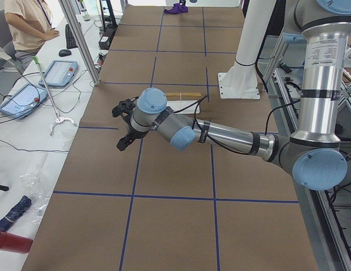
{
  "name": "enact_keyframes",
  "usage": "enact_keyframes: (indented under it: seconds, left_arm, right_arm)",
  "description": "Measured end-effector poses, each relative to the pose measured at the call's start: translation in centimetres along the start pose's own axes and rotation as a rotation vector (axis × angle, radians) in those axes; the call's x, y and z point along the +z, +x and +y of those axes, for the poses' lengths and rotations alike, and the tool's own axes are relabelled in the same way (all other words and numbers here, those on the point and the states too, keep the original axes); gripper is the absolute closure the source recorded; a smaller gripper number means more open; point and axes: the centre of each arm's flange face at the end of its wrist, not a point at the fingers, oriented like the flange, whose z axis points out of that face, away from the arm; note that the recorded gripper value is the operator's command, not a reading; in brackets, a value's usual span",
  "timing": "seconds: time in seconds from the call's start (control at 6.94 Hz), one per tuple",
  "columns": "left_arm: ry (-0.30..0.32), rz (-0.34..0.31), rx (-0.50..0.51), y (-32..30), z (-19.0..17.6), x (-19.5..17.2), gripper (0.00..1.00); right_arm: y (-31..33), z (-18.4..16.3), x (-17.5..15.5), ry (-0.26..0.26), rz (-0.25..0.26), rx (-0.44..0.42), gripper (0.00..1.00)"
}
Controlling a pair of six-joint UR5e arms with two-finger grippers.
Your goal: Hang towel on rack
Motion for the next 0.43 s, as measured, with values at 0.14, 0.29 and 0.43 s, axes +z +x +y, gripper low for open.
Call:
enact_keyframes:
  seconds: [0.14, 0.29, 0.43]
  left_arm:
    - [0.001, 0.0, 0.002, 0.0, 0.0, 0.0, 0.0]
    - [0.003, 0.0, 0.003, 0.1, -0.1, -0.1, 0.0]
    - [0.004, 0.0, 0.004, 0.1, -0.1, -0.1, 0.0]
  right_arm:
    - [-0.4, 0.0, 0.3, -0.004, -0.008, -0.002, 0.29]
    - [-0.9, -0.3, 0.7, -0.012, -0.018, -0.015, 0.3]
    - [-1.6, -0.5, 1.2, -0.023, -0.027, -0.031, 0.5]
